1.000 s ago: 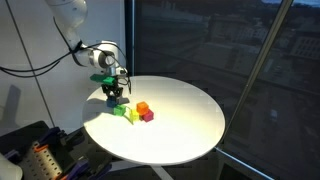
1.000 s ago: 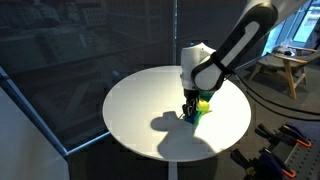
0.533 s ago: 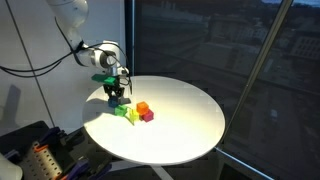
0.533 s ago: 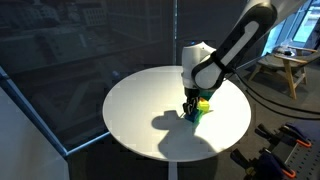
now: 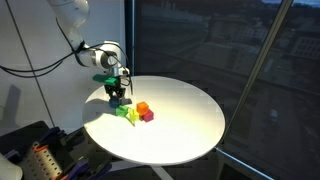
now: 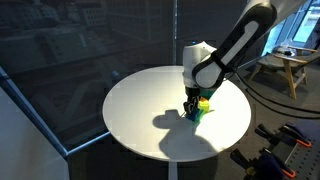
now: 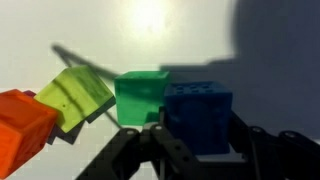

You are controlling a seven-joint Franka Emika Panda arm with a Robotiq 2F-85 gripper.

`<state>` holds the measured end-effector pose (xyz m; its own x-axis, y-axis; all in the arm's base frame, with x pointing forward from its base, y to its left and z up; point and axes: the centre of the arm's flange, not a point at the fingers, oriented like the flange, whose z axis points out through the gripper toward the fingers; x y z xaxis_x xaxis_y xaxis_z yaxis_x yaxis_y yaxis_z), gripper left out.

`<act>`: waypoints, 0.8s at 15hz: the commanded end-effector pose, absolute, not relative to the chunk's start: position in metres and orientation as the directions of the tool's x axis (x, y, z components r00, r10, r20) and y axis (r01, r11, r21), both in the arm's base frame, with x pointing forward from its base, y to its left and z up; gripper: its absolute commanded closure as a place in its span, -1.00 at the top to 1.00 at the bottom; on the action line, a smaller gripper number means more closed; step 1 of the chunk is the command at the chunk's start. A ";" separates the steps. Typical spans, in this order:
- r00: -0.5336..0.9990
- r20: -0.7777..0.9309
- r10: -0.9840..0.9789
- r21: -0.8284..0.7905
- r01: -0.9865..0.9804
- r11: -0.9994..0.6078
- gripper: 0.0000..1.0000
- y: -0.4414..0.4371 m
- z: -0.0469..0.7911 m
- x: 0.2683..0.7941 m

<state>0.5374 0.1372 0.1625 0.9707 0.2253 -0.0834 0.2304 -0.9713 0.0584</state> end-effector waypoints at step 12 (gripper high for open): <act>0.972 -0.090 0.216 0.054 0.221 -0.974 -0.38 0.132 0.168 0.540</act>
<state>0.5394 0.1286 0.1624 0.9750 0.2059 -0.0839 0.2113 -0.9755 0.0606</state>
